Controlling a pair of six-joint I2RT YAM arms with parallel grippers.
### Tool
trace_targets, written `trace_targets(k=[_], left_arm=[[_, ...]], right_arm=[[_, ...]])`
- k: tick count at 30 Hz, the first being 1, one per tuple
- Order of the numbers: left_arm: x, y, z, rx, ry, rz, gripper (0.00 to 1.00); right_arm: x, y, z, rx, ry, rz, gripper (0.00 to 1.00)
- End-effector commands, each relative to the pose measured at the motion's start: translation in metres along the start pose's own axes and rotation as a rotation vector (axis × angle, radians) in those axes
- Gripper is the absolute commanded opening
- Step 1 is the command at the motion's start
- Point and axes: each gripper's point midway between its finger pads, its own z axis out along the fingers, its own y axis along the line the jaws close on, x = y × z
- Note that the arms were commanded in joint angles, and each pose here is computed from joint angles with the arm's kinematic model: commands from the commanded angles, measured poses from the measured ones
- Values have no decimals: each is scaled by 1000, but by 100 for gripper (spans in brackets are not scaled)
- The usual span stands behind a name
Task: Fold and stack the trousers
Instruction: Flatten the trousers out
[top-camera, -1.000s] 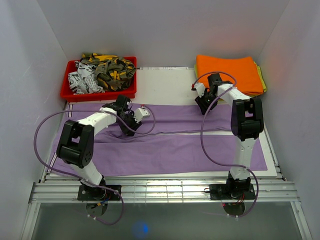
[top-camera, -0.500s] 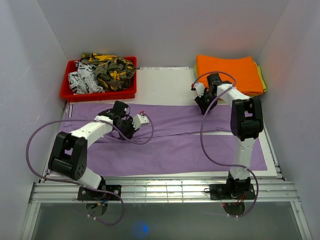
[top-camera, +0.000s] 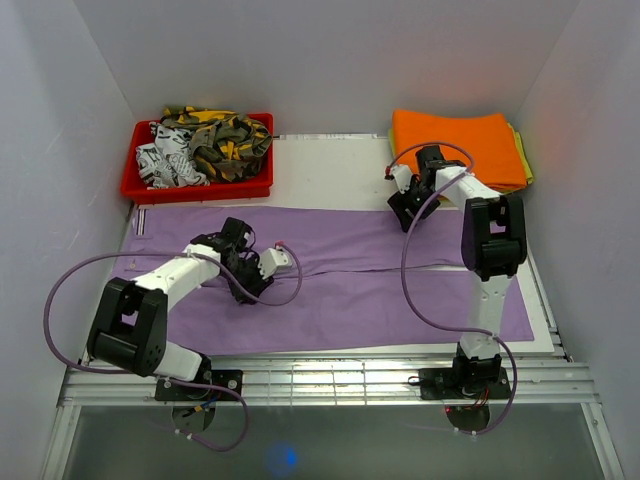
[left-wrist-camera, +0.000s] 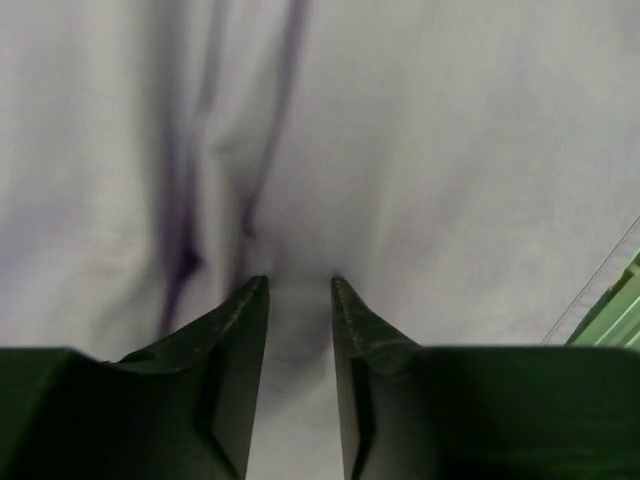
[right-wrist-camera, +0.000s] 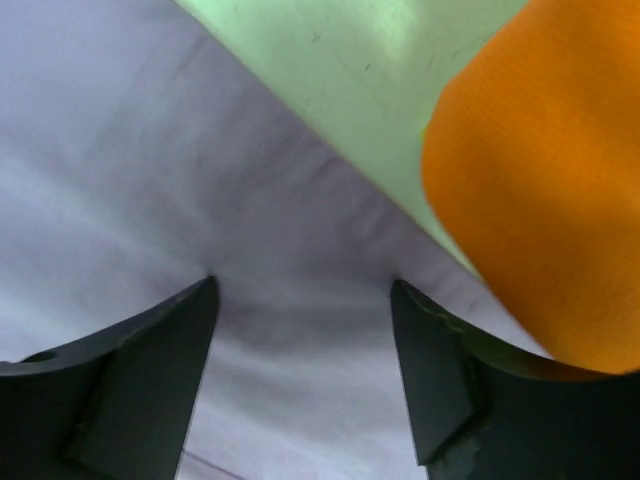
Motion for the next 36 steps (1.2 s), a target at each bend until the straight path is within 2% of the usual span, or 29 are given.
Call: trace_targets(k=[1,2,5,8,9,10,12,17,20,24,26,28,29,30,33,34,36], left_arm=[[-59,19,-30,-59,-178,-8,44],[-80,27,-44,-81,-230,-15,44],[-106,34,-56,-70,-295,-59,45],[-122,47,-60,-86,-312,-107,44],[-124,50,-60,-91,-317,-134,44],[-125,52,-58,-97,-316,-148,43],[-123,54,-52,-96,-308,-183,43],[-126,55,-46,-71,-315,-254,43],[-129,60,-50,-82,-325,-302,43],[-112,81,-62,-89,-330,-462,43],[-101,88,-72,-81,-326,-539,44],[-81,105,-87,-105,-341,-629,54],[-72,105,-94,-107,-331,-651,55],[-60,114,-105,-134,-338,-680,56],[-23,121,-127,-199,-326,-745,57],[-16,121,-131,-211,-323,-757,61],[7,119,-140,-242,-294,-773,61]], right_arm=[[-3,16,-30,-56,-6,10,78],[-14,15,-50,-39,-49,1,78],[-21,22,-85,-34,-93,-29,75],[6,32,-92,-38,-35,-79,59],[17,36,-90,-43,-6,-89,50],[42,43,-81,-63,58,-101,47],[62,50,-77,-78,99,-106,40],[118,65,-51,-126,203,-69,37],[139,66,-38,-127,247,-59,30],[182,73,-37,-113,339,-92,24],[183,66,-48,-75,330,-97,25],[177,44,-67,-4,315,-80,39],[168,37,-81,26,281,-77,56],[159,33,-90,35,252,-83,61],[143,31,-128,22,176,-70,67],[143,34,-134,10,170,-89,68],[151,55,-145,-45,172,-98,67]])
